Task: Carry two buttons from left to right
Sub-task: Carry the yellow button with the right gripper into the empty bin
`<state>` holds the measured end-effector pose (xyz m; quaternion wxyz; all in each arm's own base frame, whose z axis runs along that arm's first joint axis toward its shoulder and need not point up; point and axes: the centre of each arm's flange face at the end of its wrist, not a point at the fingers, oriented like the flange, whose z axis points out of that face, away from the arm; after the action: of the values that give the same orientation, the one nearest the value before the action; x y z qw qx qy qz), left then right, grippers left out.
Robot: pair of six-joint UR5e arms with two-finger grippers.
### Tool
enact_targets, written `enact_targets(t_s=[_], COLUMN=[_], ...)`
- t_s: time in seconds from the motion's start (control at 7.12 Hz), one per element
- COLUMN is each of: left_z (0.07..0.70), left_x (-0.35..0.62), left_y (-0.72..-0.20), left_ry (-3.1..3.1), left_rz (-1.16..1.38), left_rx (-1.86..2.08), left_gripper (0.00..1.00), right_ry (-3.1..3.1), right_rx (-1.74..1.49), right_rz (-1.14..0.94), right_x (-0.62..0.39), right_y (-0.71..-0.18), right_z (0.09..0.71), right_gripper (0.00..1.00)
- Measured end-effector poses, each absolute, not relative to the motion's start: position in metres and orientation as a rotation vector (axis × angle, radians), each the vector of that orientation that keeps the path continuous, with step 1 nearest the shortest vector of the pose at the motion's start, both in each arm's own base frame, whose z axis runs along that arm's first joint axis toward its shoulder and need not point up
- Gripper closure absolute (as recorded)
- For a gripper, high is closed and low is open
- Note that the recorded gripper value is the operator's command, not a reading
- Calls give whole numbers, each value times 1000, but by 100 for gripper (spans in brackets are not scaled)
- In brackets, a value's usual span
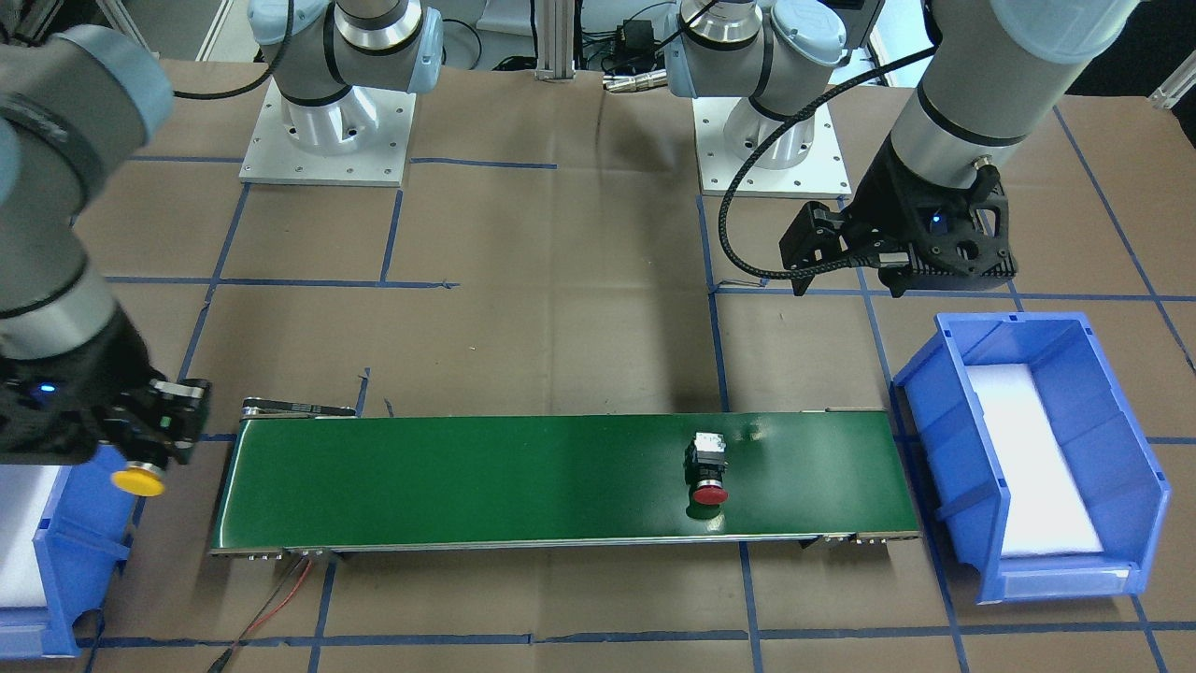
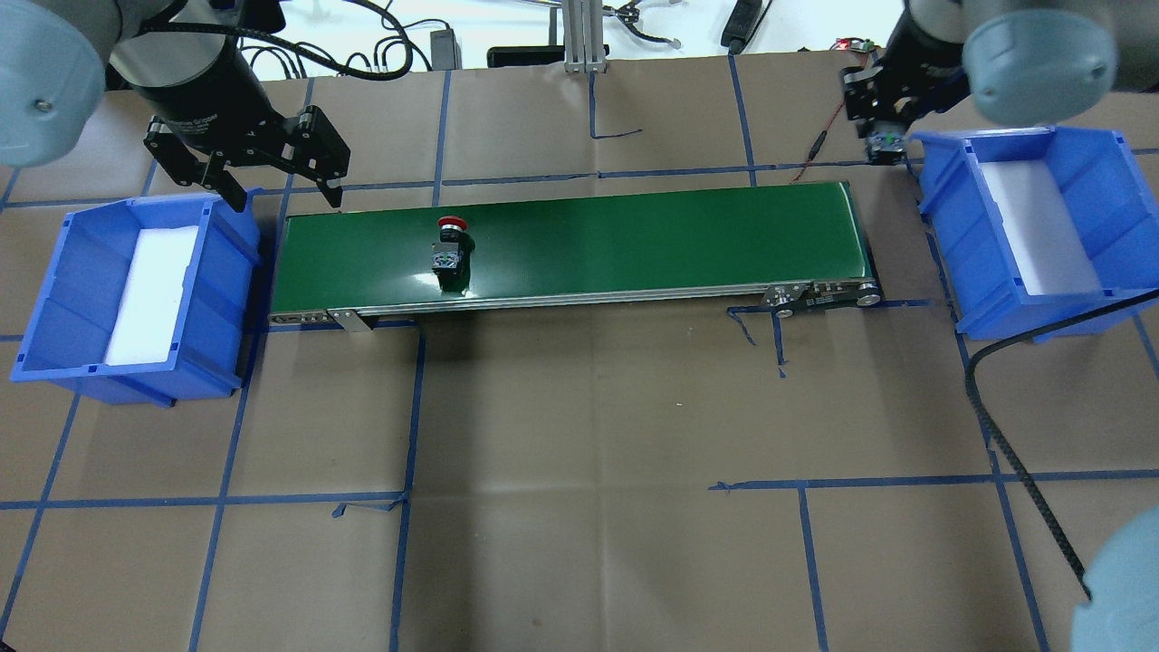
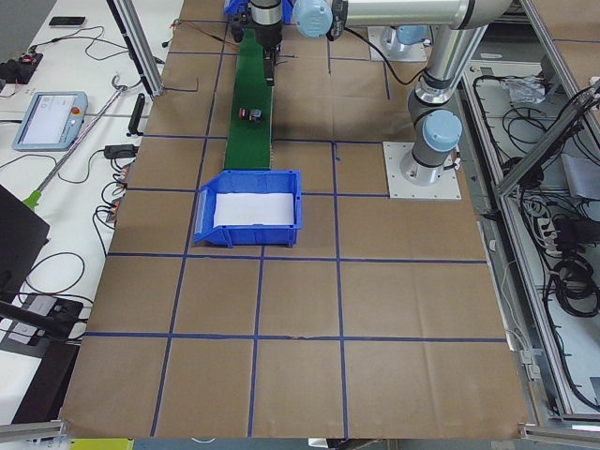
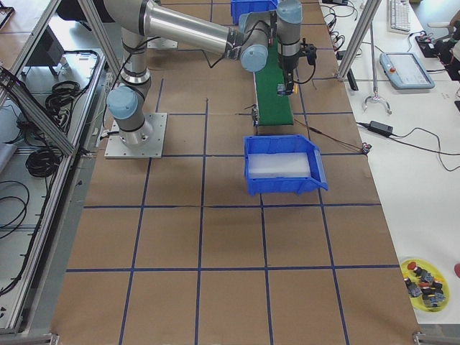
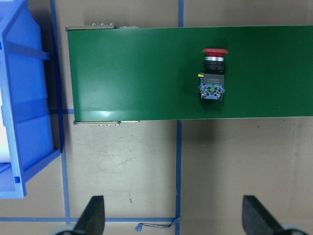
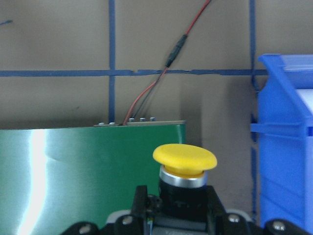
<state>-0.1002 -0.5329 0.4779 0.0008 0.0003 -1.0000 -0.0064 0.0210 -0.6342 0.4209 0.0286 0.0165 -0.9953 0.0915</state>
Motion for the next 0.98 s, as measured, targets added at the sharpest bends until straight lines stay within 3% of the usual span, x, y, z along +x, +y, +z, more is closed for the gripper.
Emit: enact_targets(t_s=[0.28,0.98], left_z=[478,478], left_x=[-100,-100], left_y=[-533,-532], left_ry=[-3141,-3141], left_rz=[-21,-20], left_rx=[1,1], left_gripper=[0,0], right_ry=[-3057,-3161], right_rx=[190,330], right_rz=[257,210], right_x=[-89,-224], right_y=[-647,-639], right_z=[425,314], right_gripper=[93,94])
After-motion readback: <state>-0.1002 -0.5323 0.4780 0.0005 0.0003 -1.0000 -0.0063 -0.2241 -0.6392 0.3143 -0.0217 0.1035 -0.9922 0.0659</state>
